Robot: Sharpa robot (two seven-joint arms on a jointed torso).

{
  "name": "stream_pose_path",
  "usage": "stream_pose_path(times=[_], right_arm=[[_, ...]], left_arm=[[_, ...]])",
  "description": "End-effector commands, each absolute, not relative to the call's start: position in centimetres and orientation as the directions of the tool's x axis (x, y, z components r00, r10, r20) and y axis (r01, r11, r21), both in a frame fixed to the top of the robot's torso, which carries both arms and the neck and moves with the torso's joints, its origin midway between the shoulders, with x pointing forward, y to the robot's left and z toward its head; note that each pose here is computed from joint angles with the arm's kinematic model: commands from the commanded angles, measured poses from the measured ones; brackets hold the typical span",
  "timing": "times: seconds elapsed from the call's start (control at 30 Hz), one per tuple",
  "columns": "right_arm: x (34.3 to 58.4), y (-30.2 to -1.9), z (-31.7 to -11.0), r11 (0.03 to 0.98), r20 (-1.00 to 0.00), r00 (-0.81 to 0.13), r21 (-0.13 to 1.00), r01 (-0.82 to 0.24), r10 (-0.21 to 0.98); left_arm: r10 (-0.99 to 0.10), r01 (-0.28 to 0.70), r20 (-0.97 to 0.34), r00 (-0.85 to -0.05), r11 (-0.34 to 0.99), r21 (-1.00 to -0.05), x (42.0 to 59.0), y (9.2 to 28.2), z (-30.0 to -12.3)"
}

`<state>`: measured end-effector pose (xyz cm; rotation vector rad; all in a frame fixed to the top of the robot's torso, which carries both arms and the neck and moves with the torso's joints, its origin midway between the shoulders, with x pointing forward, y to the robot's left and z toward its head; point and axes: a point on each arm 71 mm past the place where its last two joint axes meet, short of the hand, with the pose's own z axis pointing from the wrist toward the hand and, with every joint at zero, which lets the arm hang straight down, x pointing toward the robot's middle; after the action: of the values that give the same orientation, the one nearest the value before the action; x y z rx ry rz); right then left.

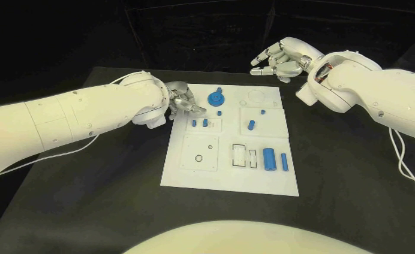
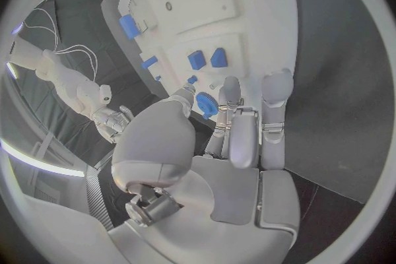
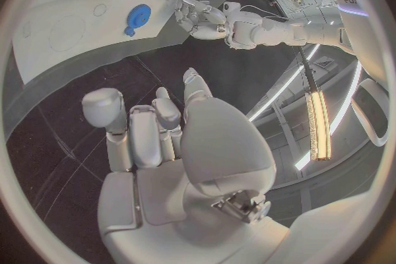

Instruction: Assemble the parts on the task board

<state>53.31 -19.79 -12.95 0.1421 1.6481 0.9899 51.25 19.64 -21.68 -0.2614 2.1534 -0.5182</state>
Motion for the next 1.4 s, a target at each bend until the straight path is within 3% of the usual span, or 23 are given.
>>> stream_pose_path(times=[0.03,0.23,0.37,0.63,0.93,1.4], right_arm=[[53.3,-19.7,-12.9,0.630,-0.747,-0.348,0.665,-0.401,0.567],[53.3,-19.6,-12.9,0.629,-0.747,-0.349,0.665,-0.403,0.567],[53.3,-19.5,-12.9,0.627,-0.746,-0.348,0.666,-0.405,0.567],[53.3,-19.3,-12.8,0.625,-0.746,-0.349,0.666,-0.408,0.567],[53.3,-19.2,-12.8,0.622,-0.745,-0.348,0.666,-0.411,0.568],[53.3,-19.1,-12.8,0.621,-0.745,-0.347,0.666,-0.413,0.569]], left_arm=[[-0.482,0.058,-0.697,-0.531,0.800,-0.597,51.6,18.8,-20.6],[-0.495,0.167,-0.713,-0.496,0.751,-0.639,51.9,17.5,-20.0],[-0.450,0.307,-0.774,-0.447,0.735,-0.605,52.1,16.0,-19.4],[-0.312,0.431,-0.864,-0.396,0.767,-0.475,52.2,14.2,-20.1],[-0.192,0.472,-0.900,-0.393,0.798,-0.376,52.7,12.8,-21.9],[-0.151,0.472,-0.904,-0.400,0.811,-0.345,53.1,12.1,-23.0]])
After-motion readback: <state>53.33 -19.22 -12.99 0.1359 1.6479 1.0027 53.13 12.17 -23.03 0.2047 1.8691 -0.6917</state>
